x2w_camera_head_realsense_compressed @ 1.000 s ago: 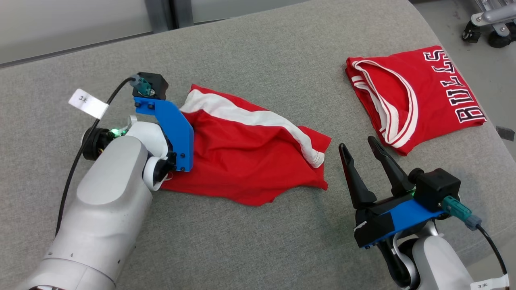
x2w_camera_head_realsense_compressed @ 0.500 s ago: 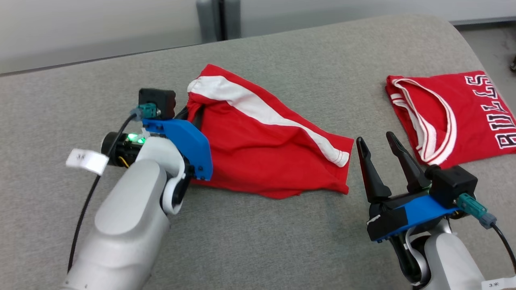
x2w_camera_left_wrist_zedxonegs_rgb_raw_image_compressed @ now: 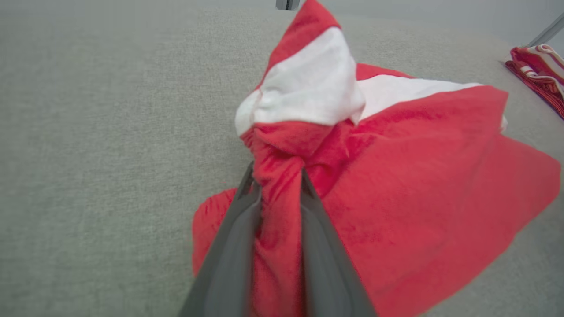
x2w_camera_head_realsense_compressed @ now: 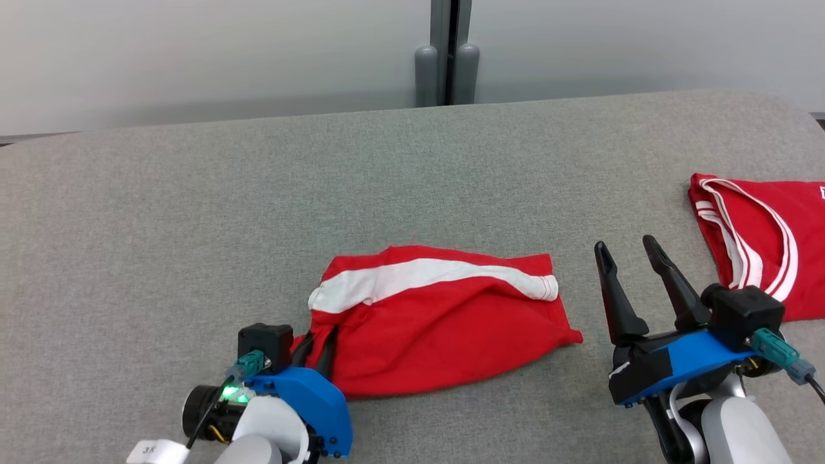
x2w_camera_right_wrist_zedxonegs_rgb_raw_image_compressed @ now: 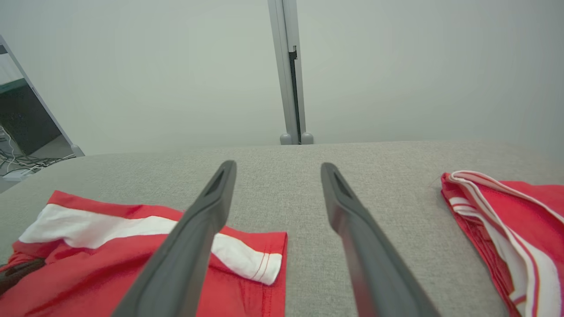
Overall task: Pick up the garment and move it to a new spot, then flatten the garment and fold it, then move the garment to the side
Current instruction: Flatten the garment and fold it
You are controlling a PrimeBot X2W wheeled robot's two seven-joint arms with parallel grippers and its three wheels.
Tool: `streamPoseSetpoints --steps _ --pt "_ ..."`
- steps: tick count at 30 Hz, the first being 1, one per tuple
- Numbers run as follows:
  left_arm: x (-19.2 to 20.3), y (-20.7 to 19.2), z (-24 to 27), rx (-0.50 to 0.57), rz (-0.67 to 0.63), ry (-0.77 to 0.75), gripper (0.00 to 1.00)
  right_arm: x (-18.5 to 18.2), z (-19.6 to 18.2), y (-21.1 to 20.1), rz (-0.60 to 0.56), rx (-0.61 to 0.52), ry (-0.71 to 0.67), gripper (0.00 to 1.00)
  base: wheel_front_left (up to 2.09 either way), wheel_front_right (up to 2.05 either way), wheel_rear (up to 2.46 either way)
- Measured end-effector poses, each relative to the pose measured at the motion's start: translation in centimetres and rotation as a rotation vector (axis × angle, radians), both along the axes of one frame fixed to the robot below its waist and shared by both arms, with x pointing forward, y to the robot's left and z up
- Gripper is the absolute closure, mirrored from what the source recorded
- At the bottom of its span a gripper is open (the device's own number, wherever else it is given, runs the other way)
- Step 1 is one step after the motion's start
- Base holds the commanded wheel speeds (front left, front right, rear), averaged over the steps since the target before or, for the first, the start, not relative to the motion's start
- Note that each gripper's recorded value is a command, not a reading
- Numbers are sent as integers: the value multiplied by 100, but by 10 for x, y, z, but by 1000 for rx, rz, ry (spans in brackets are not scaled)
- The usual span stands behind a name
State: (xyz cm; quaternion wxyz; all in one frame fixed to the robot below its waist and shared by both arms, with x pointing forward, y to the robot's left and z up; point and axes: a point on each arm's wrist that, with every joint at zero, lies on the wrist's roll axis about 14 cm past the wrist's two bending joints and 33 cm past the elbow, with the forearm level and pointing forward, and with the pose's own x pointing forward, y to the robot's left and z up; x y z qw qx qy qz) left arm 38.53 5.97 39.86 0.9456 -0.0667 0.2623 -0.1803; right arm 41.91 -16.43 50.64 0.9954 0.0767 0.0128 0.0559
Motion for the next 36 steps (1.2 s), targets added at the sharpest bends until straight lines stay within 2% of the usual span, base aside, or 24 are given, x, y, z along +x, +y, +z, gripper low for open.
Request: streamPoseSetpoints --steps 1,2,3,11,20,23,27,36 --pt "-5 3 -2 -2 16 12 100 -1 1 1 3 1 -2 0 0 0 0" --pt "-9 4 -4 -7 27 20 54 -1 2 2 5 1 -3 0 0 0 0" --pt "-10 6 -3 -9 39 16 0 -1 3 3 8 1 -3 0 0 0 0" --pt "-10 17 9 -66 123 -23 0 -8 12 -1 -3 -3 -20 0 0 0 0" --pt "7 55 51 -93 225 -237 0 -18 12 -16 -45 -7 -10 0 0 0 0" --pt "8 68 52 -65 236 -265 0 -20 10 -18 -50 -7 0 0 0 0 0" --pt "7 70 36 -52 214 -195 0 -22 10 -17 -48 -4 2 0 0 0 0" --pt "33 28 18 -93 100 37 0 -19 1 -11 -28 0 28 0 0 0 0"
